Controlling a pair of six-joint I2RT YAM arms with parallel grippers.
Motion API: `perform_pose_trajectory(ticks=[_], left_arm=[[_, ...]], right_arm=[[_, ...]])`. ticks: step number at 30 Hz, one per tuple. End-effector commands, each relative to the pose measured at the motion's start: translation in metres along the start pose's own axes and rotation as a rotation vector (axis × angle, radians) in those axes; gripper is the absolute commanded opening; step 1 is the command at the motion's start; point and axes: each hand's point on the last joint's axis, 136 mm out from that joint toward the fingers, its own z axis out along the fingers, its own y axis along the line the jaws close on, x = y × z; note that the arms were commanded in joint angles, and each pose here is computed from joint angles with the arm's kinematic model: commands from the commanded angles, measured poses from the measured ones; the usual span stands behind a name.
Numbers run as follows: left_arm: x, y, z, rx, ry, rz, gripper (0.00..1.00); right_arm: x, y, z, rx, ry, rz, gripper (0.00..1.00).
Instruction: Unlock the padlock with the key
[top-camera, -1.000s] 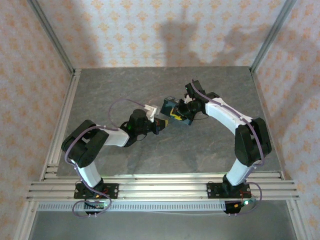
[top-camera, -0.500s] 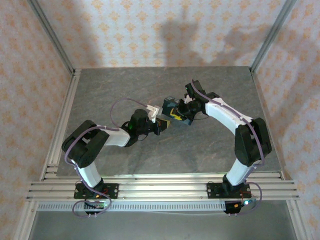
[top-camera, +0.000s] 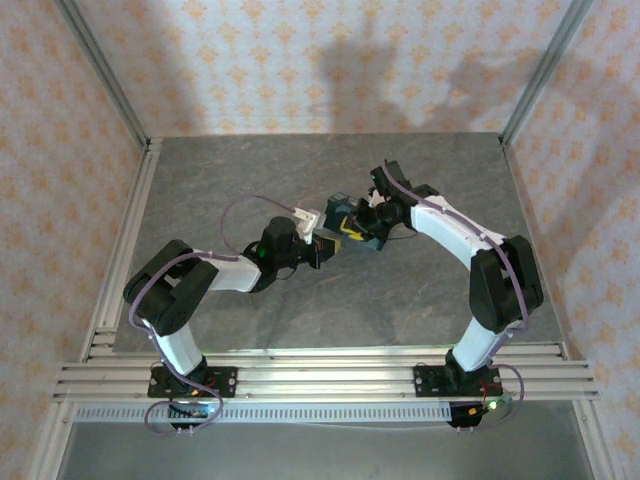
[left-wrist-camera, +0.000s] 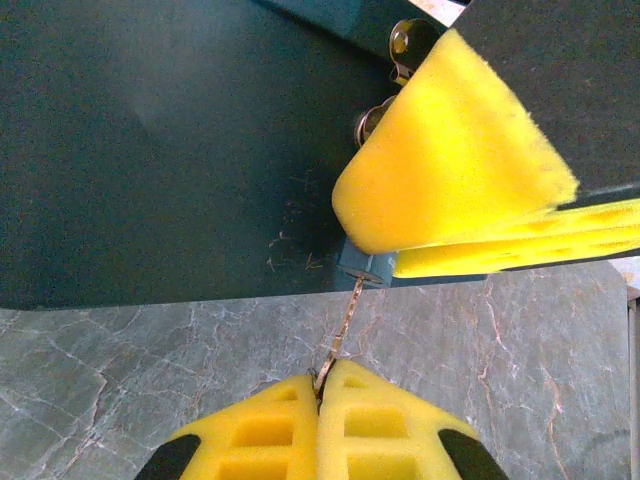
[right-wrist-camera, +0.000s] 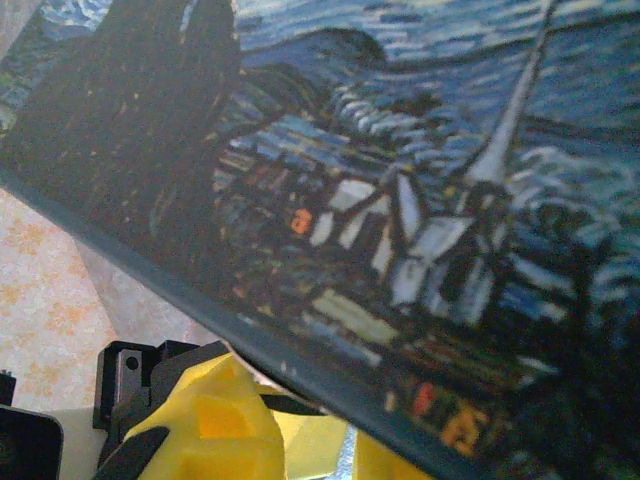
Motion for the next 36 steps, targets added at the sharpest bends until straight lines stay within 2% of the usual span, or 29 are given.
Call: perform_pose_trajectory(ticks=[1,27,36], left_arm=[[-0.018,-0.007,0.002,0.011,-0.045,0.029,0.00],[-0.025,-0.005,0.002,-0.014,-0.062,0.002,0.00],[-0.029,0.009,0.001,-0.121,-0.086,-0.046,0.00]], right_arm=[[0.006,0.007,-0.010,-0.032,-0.001,-0.019,0.00],[0.009,-0.001,-0.004,0.013,-0.003,-0.023,0.00],[0.014,0.001,0.003,0.054,0.002,-0.038,0.00]])
